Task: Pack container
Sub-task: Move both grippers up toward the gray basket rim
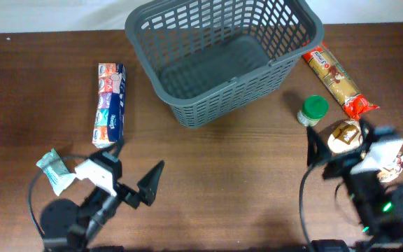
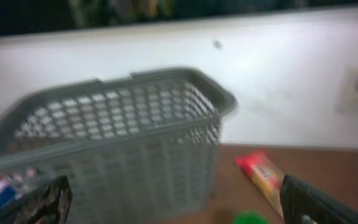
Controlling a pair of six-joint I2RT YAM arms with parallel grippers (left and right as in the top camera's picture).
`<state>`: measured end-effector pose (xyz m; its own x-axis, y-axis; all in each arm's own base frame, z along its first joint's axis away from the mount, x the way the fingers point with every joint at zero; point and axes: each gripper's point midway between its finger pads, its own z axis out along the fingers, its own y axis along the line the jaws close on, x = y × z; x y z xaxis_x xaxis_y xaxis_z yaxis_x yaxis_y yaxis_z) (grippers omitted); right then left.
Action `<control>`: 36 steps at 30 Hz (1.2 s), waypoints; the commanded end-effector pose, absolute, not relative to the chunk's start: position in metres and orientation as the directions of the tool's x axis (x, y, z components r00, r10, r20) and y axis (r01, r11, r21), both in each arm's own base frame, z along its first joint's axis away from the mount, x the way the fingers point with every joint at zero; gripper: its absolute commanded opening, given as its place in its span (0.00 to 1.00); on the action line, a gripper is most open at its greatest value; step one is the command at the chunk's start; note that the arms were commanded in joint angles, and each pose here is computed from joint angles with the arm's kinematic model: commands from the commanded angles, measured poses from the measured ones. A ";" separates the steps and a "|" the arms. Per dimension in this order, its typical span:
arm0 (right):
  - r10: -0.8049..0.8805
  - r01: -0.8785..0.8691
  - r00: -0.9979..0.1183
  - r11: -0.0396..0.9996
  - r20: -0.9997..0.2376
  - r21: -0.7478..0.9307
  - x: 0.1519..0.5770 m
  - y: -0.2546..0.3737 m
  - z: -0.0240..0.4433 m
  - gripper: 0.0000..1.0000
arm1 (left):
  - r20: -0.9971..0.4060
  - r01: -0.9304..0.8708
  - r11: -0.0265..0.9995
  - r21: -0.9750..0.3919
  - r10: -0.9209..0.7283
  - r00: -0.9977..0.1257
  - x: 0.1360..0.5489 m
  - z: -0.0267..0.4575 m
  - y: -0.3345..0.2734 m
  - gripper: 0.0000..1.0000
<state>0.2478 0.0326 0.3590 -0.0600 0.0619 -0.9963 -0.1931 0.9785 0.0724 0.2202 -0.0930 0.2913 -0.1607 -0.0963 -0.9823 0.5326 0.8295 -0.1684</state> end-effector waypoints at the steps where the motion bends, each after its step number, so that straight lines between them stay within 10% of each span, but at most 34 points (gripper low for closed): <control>1: 0.007 -0.465 -0.043 0.885 -0.999 0.026 0.251 0.079 0.412 0.99 | -0.989 0.621 0.774 -0.129 -0.056 -0.136 0.224 0.312 -0.107 0.99; 10: 0.009 -0.607 -0.448 0.731 -0.894 0.311 0.267 0.116 0.353 0.99 | -0.983 0.921 0.344 -0.182 -0.027 -0.184 0.162 0.316 -0.160 0.99; 18: 0.008 -0.801 -0.401 0.483 -0.916 0.355 0.261 0.148 0.375 0.99 | -1.000 1.000 0.027 -0.011 -0.003 -0.011 0.107 0.345 -0.171 0.99; 26: 0.124 -0.672 -0.386 0.641 -0.914 0.371 0.284 0.114 0.411 0.99 | -0.932 0.886 0.304 -0.351 -0.204 -0.299 0.165 0.365 -0.159 0.99; 30: 0.184 -0.338 -0.407 0.880 -0.895 0.334 0.298 0.060 0.420 0.99 | -0.886 0.785 0.426 -0.450 -0.323 -0.333 0.195 0.368 -0.145 0.99; 36: 0.201 -0.053 -0.449 0.967 -0.871 0.251 0.290 0.014 0.444 0.99 | -0.838 0.525 0.654 -0.545 -0.413 -0.355 0.233 0.348 -0.118 1.00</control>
<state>0.2827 0.0556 0.4225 -0.5023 0.1835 -0.8450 -0.2645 0.8978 0.3522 0.2031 -0.1442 0.3412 -0.4308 -0.3204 -0.8437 0.6993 0.4725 -0.5365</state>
